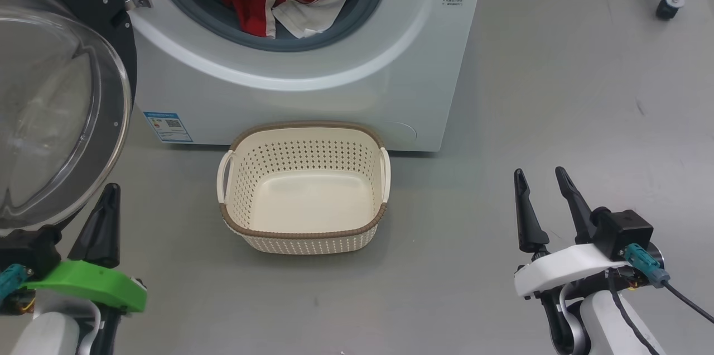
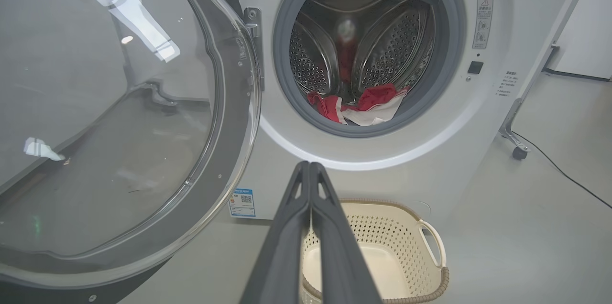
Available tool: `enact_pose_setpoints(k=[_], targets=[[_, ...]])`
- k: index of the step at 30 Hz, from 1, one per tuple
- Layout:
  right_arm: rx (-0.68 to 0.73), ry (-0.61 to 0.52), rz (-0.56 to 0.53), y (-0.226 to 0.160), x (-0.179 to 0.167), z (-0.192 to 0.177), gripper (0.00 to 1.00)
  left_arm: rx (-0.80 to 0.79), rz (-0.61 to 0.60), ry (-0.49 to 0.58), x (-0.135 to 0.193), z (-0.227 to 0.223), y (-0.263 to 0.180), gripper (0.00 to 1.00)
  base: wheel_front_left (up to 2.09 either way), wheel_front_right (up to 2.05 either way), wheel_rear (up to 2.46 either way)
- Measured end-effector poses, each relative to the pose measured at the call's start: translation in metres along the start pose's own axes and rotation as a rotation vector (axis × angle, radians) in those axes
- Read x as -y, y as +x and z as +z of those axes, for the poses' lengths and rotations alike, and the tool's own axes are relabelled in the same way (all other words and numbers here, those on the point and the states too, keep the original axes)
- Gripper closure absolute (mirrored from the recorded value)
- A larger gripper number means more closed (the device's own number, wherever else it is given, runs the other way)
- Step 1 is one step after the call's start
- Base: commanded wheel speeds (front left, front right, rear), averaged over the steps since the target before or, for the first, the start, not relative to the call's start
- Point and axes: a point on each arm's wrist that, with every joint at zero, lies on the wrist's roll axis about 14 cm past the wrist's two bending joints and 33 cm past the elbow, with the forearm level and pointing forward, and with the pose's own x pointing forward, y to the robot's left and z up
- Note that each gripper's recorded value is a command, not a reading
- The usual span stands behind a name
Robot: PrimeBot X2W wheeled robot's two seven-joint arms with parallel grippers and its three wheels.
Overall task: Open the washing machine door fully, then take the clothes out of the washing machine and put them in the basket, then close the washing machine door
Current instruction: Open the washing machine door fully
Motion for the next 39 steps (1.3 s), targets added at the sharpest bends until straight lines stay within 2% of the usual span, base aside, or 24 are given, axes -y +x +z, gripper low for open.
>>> enact_pose_setpoints(k=[8,9,10,11,12,39], targets=[[0.021,0.005,-0.047,-0.004,0.015,0.006,0.00,0.025,-0.060,-0.034,0.027,0.001,0.004,1.00,0.00,0.00,0.00],[0.021,0.005,-0.048,-0.004,0.015,0.006,0.00,0.028,-0.063,-0.039,0.029,0.001,0.004,0.90,0.00,0.00,0.00],[0.022,0.006,-0.049,-0.004,0.015,0.007,0.00,0.029,-0.064,-0.045,0.030,0.000,0.004,0.60,0.00,0.00,0.00],[0.023,0.006,-0.050,-0.004,0.015,0.007,0.00,0.028,-0.065,-0.050,0.032,-0.001,0.003,0.10,0.00,0.00,0.00],[0.025,0.007,-0.050,-0.004,0.015,0.008,0.00,0.025,-0.064,-0.055,0.032,-0.002,0.002,0.00,0.00,0.00,0.00],[0.038,0.003,-0.051,-0.009,0.014,0.011,0.00,0.018,-0.086,-0.025,0.041,-0.008,-0.011,0.00,0.00,0.00,0.00]])
